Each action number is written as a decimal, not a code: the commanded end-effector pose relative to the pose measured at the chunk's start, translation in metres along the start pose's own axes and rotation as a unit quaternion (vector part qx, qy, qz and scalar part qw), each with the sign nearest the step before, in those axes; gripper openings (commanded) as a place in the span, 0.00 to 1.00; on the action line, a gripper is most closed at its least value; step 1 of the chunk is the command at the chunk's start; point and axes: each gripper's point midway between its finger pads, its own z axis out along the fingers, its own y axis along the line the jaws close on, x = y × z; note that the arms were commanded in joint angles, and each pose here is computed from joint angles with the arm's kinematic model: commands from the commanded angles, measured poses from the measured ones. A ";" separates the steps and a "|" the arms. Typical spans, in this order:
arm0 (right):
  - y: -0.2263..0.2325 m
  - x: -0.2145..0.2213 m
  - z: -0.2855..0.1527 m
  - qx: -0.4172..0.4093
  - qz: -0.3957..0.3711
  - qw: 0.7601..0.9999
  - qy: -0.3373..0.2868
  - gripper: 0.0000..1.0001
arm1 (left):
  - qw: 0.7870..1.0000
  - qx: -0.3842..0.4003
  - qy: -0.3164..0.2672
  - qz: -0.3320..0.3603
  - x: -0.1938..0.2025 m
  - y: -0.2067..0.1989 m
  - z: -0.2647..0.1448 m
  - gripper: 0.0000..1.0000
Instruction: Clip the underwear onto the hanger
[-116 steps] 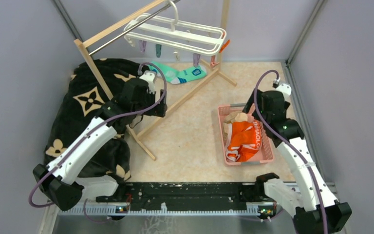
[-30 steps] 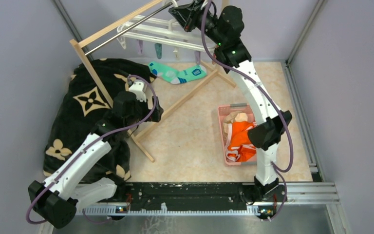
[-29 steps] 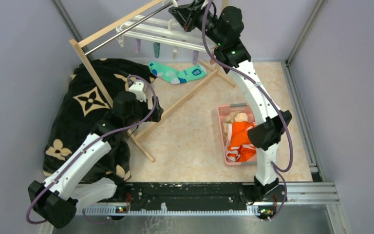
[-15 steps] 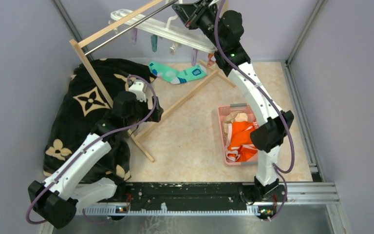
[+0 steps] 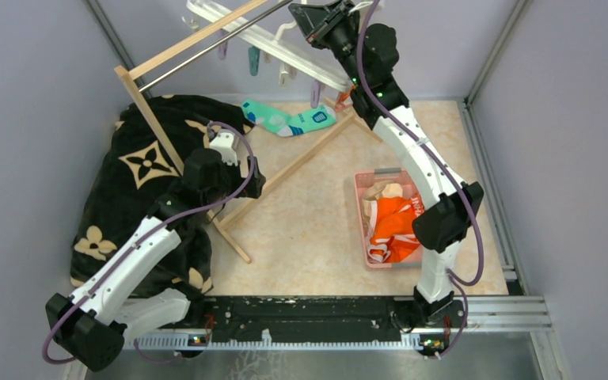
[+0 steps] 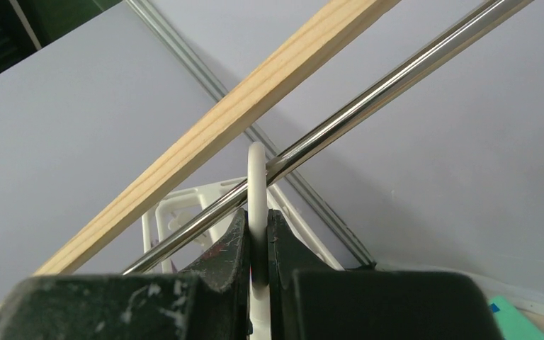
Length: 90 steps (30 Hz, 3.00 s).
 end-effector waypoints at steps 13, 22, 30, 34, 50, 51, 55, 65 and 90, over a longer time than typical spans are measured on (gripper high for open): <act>0.085 -0.067 -0.023 -0.112 -0.183 0.974 -0.067 0.01 | 0.998 0.044 -0.033 0.023 -0.026 -0.016 -0.008 1.00; 0.067 -0.039 -0.025 -0.094 -0.233 0.968 0.014 0.56 | 0.984 0.122 -0.111 0.064 -0.076 -0.043 -0.049 1.00; 0.092 -0.077 -0.070 -0.071 -0.272 0.960 -0.017 0.64 | 0.963 0.189 -0.163 0.098 -0.100 -0.065 -0.090 1.00; 0.095 -0.095 -0.097 -0.039 -0.285 0.957 -0.034 0.64 | 0.957 0.200 -0.173 0.116 -0.106 -0.069 -0.096 1.00; -0.014 -0.123 -0.234 0.303 -0.241 0.922 -0.024 0.63 | 0.952 0.198 -0.189 0.138 -0.147 -0.080 -0.081 1.00; -0.017 -0.122 -0.237 0.305 -0.231 0.924 -0.019 0.63 | 0.953 0.194 -0.189 0.138 -0.148 -0.079 -0.079 1.00; -0.024 -0.116 -0.238 0.294 -0.186 0.938 -0.001 0.63 | 0.957 0.176 -0.190 0.133 -0.151 -0.074 -0.073 1.00; -0.033 -0.101 -0.230 0.234 -0.044 0.971 0.016 0.64 | 0.964 0.137 -0.184 0.131 -0.156 -0.063 -0.064 1.00; -0.038 -0.098 -0.187 0.092 0.164 0.982 0.027 0.63 | 0.964 0.129 -0.185 0.141 -0.157 -0.059 -0.068 1.00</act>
